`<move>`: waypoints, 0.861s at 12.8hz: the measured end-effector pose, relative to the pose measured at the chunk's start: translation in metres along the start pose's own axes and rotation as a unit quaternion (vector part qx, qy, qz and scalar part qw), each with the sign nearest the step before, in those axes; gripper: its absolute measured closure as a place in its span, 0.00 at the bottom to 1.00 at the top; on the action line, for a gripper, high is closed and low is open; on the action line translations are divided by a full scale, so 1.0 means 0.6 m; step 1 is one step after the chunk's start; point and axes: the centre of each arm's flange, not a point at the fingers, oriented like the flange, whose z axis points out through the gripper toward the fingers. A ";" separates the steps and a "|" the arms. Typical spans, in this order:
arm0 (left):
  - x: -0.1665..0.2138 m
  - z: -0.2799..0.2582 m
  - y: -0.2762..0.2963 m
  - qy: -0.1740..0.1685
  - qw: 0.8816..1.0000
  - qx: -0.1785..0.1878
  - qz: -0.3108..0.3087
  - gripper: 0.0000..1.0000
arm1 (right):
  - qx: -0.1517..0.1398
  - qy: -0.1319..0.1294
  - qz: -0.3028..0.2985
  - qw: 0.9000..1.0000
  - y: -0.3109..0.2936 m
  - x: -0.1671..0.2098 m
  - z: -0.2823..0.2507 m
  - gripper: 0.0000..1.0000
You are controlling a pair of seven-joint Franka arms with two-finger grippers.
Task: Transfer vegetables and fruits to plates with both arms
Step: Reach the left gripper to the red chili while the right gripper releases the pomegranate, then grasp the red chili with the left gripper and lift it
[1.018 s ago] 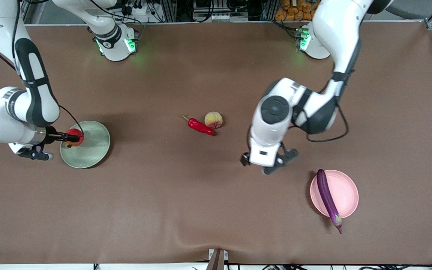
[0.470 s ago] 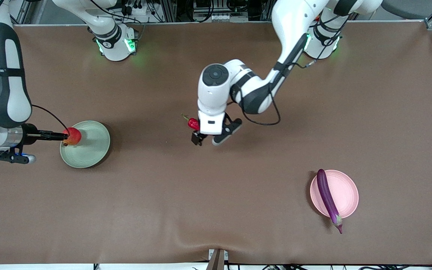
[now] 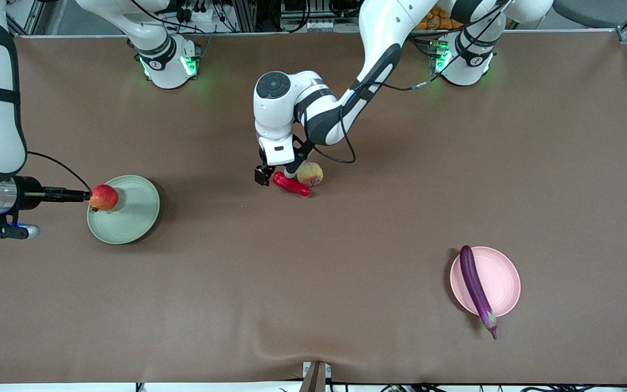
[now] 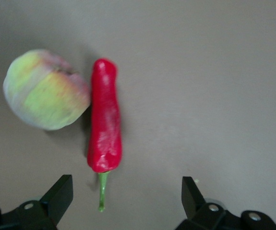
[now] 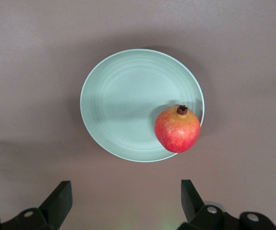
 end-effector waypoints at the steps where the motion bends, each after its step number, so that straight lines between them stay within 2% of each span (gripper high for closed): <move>1: 0.004 0.012 0.000 0.000 1.000 -0.001 -0.023 0.00 | 0.001 -0.001 0.005 1.000 -0.006 0.000 -0.002 0.00; 4: 0.024 0.019 0.012 0.003 0.998 -0.004 -0.068 0.00 | -0.003 -0.002 0.033 0.999 -0.040 0.002 -0.001 0.00; 11: 0.023 0.096 -0.009 0.005 0.998 0.008 -0.070 0.00 | -0.008 -0.005 0.050 0.999 -0.073 0.001 -0.003 0.00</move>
